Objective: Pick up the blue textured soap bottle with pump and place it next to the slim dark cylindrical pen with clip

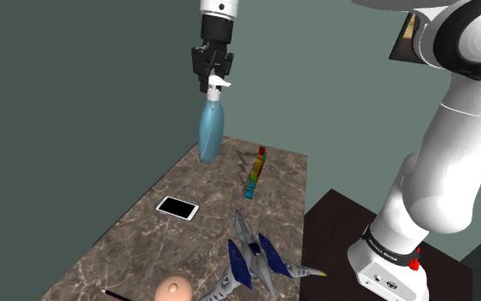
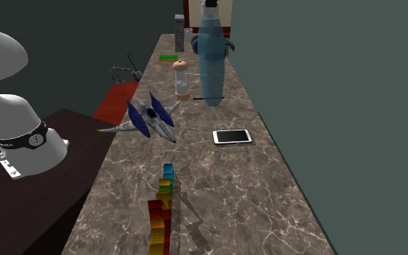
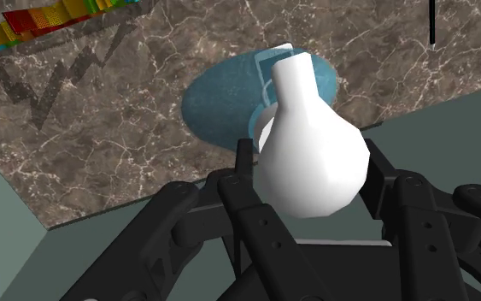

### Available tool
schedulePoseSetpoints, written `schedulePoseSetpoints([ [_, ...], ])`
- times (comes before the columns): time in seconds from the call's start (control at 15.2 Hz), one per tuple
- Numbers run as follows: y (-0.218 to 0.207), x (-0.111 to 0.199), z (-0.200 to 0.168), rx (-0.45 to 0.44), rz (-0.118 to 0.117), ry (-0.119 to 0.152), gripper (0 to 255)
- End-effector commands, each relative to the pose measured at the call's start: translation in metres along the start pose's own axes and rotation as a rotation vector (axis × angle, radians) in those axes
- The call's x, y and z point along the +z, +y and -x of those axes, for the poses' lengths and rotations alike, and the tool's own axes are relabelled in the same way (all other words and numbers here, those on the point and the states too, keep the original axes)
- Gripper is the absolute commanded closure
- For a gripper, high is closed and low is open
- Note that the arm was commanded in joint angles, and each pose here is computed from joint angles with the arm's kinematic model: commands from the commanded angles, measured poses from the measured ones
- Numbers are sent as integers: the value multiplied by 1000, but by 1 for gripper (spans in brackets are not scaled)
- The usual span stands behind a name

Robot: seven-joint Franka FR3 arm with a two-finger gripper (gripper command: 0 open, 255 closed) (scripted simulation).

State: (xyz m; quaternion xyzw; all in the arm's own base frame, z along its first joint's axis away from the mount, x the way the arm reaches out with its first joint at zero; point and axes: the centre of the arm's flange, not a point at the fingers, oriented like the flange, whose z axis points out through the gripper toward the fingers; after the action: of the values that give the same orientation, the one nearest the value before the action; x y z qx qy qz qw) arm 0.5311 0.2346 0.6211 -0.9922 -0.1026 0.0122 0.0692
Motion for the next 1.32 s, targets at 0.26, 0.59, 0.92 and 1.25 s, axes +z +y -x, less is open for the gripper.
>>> schedulePoseSetpoints([
  [0.26,-70,-32,26,1,0,0,255],
  [0.59,-127,-57,47,1,0,0,255],
  [0.92,-185,-81,69,1,0,0,255],
  [1.25,-222,-87,83,1,0,0,255],
])
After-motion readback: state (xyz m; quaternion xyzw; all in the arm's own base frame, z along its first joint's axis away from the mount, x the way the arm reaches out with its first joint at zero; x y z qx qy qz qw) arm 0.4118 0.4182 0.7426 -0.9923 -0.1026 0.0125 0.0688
